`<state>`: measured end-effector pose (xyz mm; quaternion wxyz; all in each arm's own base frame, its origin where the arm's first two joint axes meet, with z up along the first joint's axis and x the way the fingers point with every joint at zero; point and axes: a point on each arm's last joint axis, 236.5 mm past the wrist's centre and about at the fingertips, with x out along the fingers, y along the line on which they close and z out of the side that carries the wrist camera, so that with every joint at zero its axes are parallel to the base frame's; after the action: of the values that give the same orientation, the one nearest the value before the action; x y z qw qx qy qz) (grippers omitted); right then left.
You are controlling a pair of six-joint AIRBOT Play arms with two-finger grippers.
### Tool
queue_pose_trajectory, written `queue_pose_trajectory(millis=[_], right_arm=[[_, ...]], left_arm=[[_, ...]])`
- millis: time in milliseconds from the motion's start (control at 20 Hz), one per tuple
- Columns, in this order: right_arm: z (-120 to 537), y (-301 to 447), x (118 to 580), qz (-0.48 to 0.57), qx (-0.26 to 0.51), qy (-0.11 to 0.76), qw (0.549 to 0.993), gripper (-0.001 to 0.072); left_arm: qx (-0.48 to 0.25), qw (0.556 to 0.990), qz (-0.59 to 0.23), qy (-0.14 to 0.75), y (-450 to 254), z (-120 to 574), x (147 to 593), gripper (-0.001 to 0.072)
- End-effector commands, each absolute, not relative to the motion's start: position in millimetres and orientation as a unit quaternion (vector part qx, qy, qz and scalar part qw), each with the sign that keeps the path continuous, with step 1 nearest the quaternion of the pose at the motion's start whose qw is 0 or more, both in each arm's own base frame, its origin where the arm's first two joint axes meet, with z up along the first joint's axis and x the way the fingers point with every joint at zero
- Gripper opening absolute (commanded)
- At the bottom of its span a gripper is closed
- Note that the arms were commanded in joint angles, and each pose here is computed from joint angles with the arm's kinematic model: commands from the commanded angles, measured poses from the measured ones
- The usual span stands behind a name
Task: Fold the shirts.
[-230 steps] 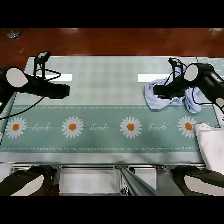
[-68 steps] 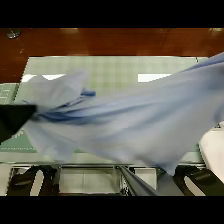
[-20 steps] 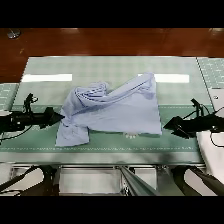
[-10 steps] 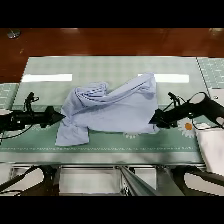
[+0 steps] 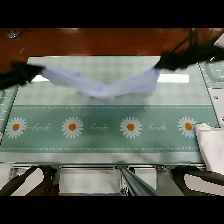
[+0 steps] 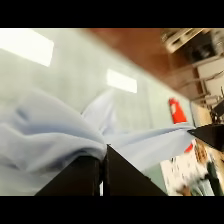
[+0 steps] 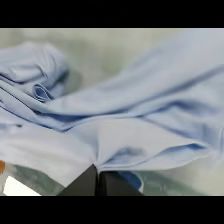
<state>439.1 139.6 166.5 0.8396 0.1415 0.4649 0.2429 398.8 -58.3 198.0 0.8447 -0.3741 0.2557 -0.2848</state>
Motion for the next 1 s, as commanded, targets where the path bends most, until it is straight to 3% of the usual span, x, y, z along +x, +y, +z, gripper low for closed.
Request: queue_pose_trajectory(millis=[0, 200, 550, 750, 950], right_arm=[[335.9, 107.7, 424.2, 0.200, 0.064, 0.308, 0.928, 0.0018], [447.3, 89.8, 334.6, 0.181, 0.024, 0.160, 0.970, 0.0018], [515.5, 65.7, 190.2, 0.144, -0.010, 0.031, 0.989, 0.0018], [505.3, 62.4, 155.2, 0.140, -0.013, 0.045, 0.989, 0.0018], [466.6, 62.7, 163.0, 0.142, -0.016, 0.121, 0.982, 0.0018]], left_arm=[[-0.265, 0.900, -0.330, 0.103, -66.2, 367.3, 375.8, 0.0021], [-0.146, 0.946, -0.287, 0.046, -71.9, 462.1, 328.1, 0.0020], [0.016, 0.988, -0.146, -0.056, -79.2, 542.8, 201.6, 0.0021], [0.055, 0.991, -0.119, -0.032, -89.7, 524.3, 156.7, 0.0021], [0.027, 0.987, -0.137, 0.079, -90.7, 469.8, 163.6, 0.0021]])
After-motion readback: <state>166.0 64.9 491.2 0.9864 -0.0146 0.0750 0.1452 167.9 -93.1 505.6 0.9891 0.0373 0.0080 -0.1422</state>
